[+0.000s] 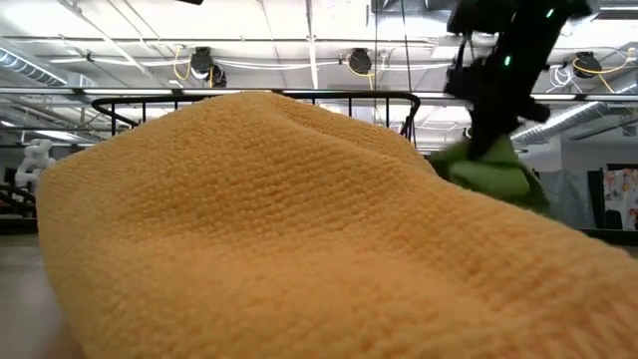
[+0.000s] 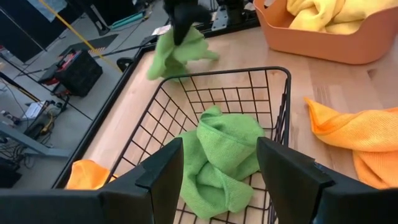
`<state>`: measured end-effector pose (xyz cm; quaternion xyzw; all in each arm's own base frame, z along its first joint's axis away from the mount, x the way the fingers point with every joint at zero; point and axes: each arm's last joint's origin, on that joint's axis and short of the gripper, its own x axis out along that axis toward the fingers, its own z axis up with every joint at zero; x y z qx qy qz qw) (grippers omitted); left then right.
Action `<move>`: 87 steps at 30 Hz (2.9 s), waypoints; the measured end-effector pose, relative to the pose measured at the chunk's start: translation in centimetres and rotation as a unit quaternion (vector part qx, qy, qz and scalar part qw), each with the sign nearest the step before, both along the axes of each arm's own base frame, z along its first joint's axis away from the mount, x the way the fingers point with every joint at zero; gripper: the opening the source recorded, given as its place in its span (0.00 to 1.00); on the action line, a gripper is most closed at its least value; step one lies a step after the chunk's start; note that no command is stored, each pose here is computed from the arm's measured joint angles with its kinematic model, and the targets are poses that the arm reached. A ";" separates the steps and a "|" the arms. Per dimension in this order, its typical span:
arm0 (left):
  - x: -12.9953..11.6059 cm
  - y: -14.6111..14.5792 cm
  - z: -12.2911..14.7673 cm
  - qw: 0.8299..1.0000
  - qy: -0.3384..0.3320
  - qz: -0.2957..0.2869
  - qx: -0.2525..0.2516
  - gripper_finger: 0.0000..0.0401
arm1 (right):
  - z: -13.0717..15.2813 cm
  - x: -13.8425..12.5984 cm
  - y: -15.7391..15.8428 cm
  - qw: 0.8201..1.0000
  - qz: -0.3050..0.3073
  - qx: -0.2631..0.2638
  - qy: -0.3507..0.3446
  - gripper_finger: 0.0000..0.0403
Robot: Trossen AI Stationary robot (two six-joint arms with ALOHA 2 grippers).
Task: Sort microfiber towel by color & place in baskets
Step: Put the green microfiber cloth into the black wire basket
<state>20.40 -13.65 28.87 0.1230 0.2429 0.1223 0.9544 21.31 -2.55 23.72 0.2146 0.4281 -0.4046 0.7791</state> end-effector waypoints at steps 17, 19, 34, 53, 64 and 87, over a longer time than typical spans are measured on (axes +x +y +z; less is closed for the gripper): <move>1.0 0.0 0.6 0.999 -0.031 -0.006 0.012 0.52 | 8.5 2.4 14.3 0.849 0.320 -0.266 -0.326 0.02; 1.4 0.2 0.3 1.000 -0.027 0.001 0.015 0.52 | 8.7 2.7 15.6 0.827 0.341 -0.285 -0.343 0.02; 3.9 -0.1 -1.2 0.995 -0.002 -0.016 0.095 0.52 | 6.9 5.5 19.3 0.746 0.397 -0.416 -0.336 0.02; 3.3 -1.9 -1.1 0.984 0.004 -0.082 0.157 0.52 | 5.7 7.8 19.9 0.651 0.470 -0.441 -0.402 0.02; 3.9 -2.3 -0.1 0.984 -0.044 -0.096 0.147 0.52 | 5.2 9.6 17.7 0.636 0.486 -0.414 -0.434 0.02; 0.4 -4.4 -1.9 0.963 0.030 -0.092 0.252 0.52 | 5.2 9.6 17.9 0.639 0.472 -0.416 -0.443 0.02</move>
